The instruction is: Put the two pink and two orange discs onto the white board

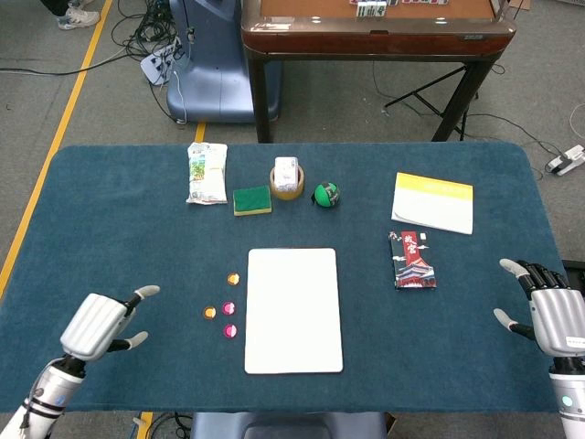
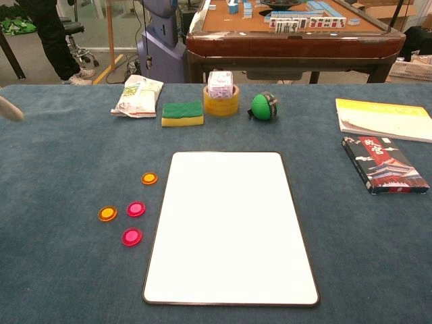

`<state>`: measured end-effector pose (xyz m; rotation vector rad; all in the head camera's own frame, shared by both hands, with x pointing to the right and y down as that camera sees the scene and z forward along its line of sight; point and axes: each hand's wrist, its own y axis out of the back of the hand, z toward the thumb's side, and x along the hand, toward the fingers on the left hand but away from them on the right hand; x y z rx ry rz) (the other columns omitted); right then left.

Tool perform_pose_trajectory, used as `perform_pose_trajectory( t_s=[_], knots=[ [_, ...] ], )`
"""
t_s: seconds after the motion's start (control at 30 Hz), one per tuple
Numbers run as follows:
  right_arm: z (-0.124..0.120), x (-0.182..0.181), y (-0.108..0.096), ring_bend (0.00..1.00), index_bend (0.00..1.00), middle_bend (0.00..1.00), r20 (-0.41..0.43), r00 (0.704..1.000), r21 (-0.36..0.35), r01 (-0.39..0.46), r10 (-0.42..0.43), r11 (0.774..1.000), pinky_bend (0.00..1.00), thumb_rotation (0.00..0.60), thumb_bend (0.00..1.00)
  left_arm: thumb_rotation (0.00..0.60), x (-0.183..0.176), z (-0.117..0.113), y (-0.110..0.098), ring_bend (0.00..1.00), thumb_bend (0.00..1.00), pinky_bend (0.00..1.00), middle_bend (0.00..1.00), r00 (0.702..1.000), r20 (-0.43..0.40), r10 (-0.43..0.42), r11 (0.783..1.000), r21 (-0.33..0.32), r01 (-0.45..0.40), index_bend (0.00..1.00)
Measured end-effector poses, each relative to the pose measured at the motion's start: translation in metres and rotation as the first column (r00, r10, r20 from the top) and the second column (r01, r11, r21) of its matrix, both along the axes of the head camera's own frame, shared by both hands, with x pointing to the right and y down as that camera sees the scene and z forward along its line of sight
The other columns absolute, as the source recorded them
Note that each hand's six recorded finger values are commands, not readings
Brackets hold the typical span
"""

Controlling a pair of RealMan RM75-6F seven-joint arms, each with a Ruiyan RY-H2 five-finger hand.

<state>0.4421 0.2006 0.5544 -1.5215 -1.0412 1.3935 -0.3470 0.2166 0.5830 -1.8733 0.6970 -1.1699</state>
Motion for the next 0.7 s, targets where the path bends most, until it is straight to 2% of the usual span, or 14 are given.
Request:
perform_pose_trajectory(
  t_s=[0.07, 0.23, 0.47, 0.7],
  knots=[
    [-0.001, 0.001, -0.001, 0.25, 0.24, 0.28, 0.003, 1.0, 0.002, -0.001, 0.001, 1.0, 0.32, 0.6, 0.02, 0.6, 0.015, 0.005, -0.002, 0.99, 0.14, 1.0, 1.0, 0.999, -0.01, 0.041, 0.999, -0.023, -0.041, 0.39],
    [-0.002, 0.001, 0.0, 0.25, 0.24, 0.28, 0.008, 1.0, 0.001, 0.004, -0.004, 1.0, 0.32, 0.6, 0.02, 0.6, 0.053, 0.016, -0.005, 1.0, 0.14, 1.0, 1.0, 0.99, -0.039, 0.136, 0.988, -0.071, -0.139, 0.42],
    [-0.009, 0.004, 0.0, 0.25, 0.24, 0.28, 0.017, 1.0, 0.015, -0.005, 0.005, 1.0, 0.32, 0.6, 0.02, 0.6, 0.087, 0.037, -0.009, 1.0, 0.14, 1.0, 1.0, 0.982, -0.03, 0.186, 0.972, -0.142, -0.189, 0.44],
    [-0.014, 0.008, 0.001, 0.25, 0.24, 0.28, 0.025, 1.0, 0.025, -0.014, 0.014, 1.0, 0.32, 0.6, 0.02, 0.6, 0.113, 0.056, -0.007, 1.0, 0.14, 1.0, 1.0, 0.973, -0.011, 0.229, 0.957, -0.183, -0.227, 0.45]
  ],
)
